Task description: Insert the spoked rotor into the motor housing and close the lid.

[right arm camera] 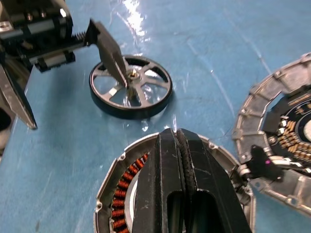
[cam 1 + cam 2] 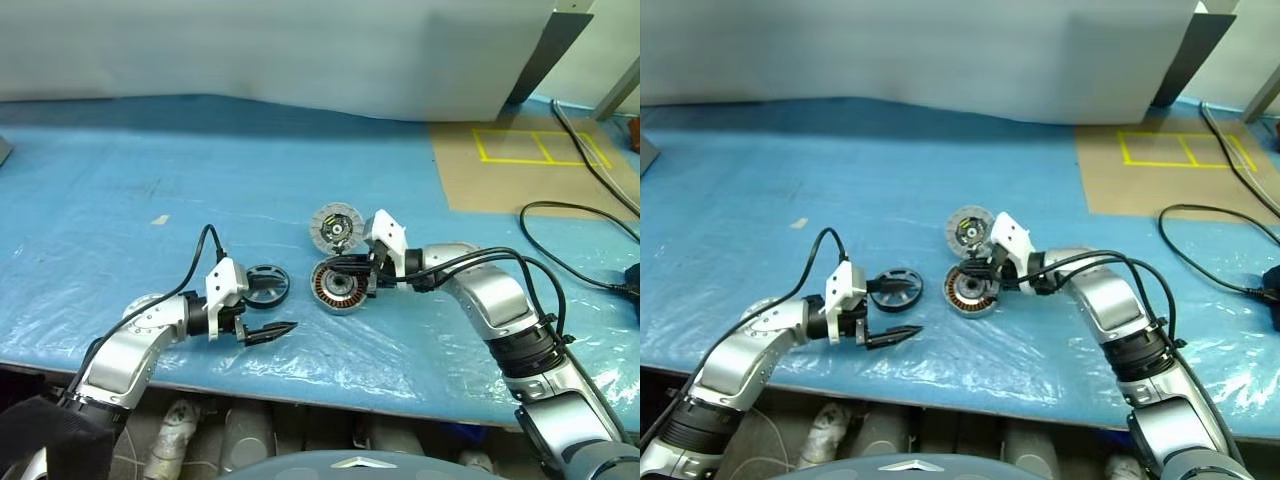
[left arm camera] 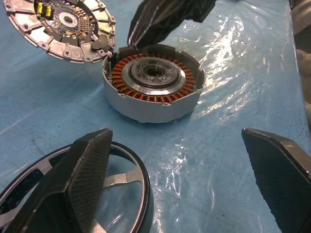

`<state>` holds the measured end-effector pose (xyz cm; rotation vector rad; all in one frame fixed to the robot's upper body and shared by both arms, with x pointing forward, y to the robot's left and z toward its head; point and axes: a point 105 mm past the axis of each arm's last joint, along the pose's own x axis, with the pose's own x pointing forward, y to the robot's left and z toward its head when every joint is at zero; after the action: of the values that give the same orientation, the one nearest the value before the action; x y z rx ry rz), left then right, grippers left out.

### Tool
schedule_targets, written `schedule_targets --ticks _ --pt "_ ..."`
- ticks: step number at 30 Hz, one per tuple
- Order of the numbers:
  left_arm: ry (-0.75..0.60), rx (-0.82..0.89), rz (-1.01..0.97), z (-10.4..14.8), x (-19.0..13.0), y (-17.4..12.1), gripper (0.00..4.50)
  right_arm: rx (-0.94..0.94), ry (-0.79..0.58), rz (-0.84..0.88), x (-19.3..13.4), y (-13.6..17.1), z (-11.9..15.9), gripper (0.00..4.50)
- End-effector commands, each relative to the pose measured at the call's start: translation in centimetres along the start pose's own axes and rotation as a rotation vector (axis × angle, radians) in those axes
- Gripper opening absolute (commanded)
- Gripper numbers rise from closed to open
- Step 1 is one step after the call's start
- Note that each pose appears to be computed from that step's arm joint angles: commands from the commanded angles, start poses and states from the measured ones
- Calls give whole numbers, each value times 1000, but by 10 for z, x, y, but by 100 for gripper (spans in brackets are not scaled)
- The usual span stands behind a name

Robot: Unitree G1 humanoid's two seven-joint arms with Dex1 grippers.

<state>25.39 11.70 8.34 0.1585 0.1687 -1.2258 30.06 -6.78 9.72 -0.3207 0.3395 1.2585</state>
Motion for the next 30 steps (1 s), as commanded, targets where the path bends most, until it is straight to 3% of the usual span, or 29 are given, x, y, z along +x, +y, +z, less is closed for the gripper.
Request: schedule_targets --ticks 1,5,14,19,24,30 --pt "-24 23 15 9 -3 2 450 -43 115 -4 2 -1 -27 2" --pt "-15 9 56 9 -4 9 450 -36 136 18 2 5 -38 2" --pt "-56 4 147 23 -17 33 450 46 -98 -15 -21 -4 15 2" --pt "-75 55 147 54 -29 53 450 54 -75 -59 -27 -8 7 2" --pt "131 139 -6 60 -41 65 450 61 -42 -85 -26 -10 -4 2" --pt "331 187 -162 61 -32 68 450 65 -36 -132 -24 -14 -9 2"
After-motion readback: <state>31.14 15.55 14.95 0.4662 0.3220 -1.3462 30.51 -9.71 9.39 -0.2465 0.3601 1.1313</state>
